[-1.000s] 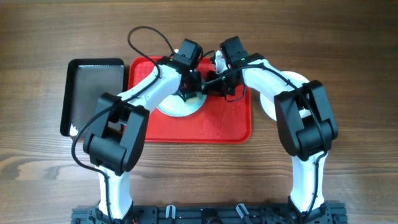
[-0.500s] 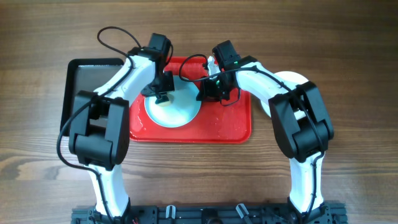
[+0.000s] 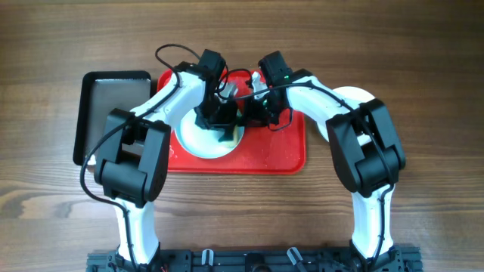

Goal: Clean dirty plates on tray and stack at the side
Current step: 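Scrub the last plate with the sponge while the right gripper holds its rim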

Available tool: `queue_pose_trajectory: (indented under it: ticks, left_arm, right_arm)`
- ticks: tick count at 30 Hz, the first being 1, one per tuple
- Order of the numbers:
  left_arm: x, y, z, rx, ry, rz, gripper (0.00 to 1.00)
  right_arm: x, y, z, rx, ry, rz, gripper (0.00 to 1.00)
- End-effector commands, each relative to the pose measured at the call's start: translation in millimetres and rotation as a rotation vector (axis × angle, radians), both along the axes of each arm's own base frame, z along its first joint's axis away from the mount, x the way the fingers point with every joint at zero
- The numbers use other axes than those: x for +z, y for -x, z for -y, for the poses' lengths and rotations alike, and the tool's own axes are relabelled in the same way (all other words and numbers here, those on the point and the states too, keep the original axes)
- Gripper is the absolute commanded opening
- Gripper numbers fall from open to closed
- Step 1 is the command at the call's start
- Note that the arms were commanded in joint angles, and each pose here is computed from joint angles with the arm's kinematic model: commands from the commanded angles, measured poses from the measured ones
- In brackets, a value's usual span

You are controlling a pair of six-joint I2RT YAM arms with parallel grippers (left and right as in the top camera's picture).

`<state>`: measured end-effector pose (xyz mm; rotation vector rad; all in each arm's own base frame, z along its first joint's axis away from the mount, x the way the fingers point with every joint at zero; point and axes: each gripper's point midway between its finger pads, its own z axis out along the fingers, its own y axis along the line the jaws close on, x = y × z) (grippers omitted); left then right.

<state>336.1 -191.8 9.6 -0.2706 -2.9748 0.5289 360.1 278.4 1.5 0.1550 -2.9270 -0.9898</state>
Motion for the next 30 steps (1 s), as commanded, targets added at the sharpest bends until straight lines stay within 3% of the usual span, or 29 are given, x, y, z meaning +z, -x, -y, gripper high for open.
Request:
queue_pose_trajectory:
  ticks: [1,7,11,13,16,18,21,23,25,30]
  left_arm:
    - [-25,4,-92,0.117,-0.400,-0.029,0.04]
    - [-15,-10,-177,0.395,-0.745,0.045,0.04]
    - [-13,-30,-188,0.466,-0.787,0.142,0.04]
    - [-17,-45,-176,0.490,-0.718,0.188,0.04]
    - [-26,-63,-133,0.435,-0.477,0.196,0.04]
    - [-24,-73,-82,0.324,-0.188,0.191,0.04]
    - [-6,-80,-29,0.201,0.128,0.206,0.04]
    - [3,-79,-12,0.166,0.229,0.205,0.04]
    - [3,-75,-8,0.154,0.238,0.190,0.04]
    - [6,-37,10,-0.030,0.305,0.119,0.04]
  right_arm:
    - [-10,-5,9,-0.015,0.025,0.007,0.04]
    - [-10,-5,9,-0.015,0.025,0.008,0.04]
    - [-11,-6,10,-0.018,0.035,0.012,0.04]
    - [-11,-6,10,-0.018,0.035,0.012,0.04]
    - [-11,-6,10,-0.018,0.035,0.011,0.04]
    - [-11,-6,10,-0.017,0.035,0.011,0.04]
    - [-11,-6,10,-0.016,0.035,0.012,0.04]
    - [-11,-5,10,-0.014,0.035,0.012,0.04]
    - [-11,-5,10,-0.014,0.035,0.013,0.04]
    - [-11,-5,10,-0.012,0.035,0.012,0.04]
